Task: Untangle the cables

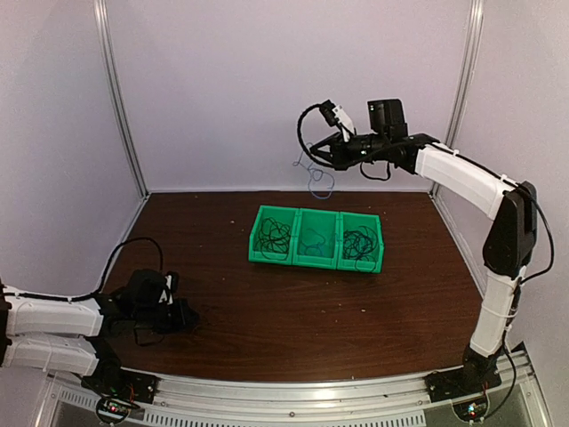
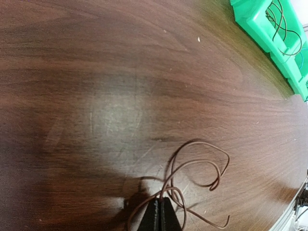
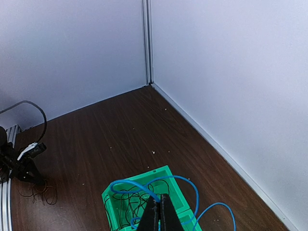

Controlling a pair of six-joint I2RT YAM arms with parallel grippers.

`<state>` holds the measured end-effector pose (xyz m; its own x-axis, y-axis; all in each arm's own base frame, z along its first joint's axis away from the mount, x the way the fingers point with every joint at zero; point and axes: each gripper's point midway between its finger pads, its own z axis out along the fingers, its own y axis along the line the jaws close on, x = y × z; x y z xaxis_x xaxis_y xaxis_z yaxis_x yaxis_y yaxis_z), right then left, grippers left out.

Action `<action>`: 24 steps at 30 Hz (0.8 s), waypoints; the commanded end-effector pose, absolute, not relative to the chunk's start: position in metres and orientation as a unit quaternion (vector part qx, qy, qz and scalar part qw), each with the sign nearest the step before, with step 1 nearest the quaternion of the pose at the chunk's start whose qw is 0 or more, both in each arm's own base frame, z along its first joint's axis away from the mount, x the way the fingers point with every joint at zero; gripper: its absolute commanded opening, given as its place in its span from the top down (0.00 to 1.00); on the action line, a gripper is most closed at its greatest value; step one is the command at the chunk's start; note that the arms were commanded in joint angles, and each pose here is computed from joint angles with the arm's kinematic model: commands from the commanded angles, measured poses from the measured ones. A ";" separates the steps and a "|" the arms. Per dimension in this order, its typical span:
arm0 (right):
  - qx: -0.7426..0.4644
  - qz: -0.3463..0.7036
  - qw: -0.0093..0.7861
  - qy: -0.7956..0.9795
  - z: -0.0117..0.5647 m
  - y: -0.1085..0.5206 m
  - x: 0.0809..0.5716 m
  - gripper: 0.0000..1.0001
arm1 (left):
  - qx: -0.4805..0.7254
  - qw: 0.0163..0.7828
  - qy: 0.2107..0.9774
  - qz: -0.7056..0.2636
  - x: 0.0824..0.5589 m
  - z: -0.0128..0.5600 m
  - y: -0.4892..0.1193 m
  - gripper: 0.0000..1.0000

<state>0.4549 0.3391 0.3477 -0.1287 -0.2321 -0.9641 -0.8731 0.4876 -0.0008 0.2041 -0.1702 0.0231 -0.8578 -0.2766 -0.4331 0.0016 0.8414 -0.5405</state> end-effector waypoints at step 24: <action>-0.393 0.299 0.475 0.728 0.254 0.327 0.462 1.00 | -0.074 0.271 0.924 -0.258 0.213 0.026 -0.168 1.00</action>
<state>0.4586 0.3355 0.2482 -0.2654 -0.3037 -0.9151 -0.8636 0.4969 0.0855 0.2039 -0.1655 0.0185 -0.8601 -0.2717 -0.4316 -0.0139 0.8584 -0.5127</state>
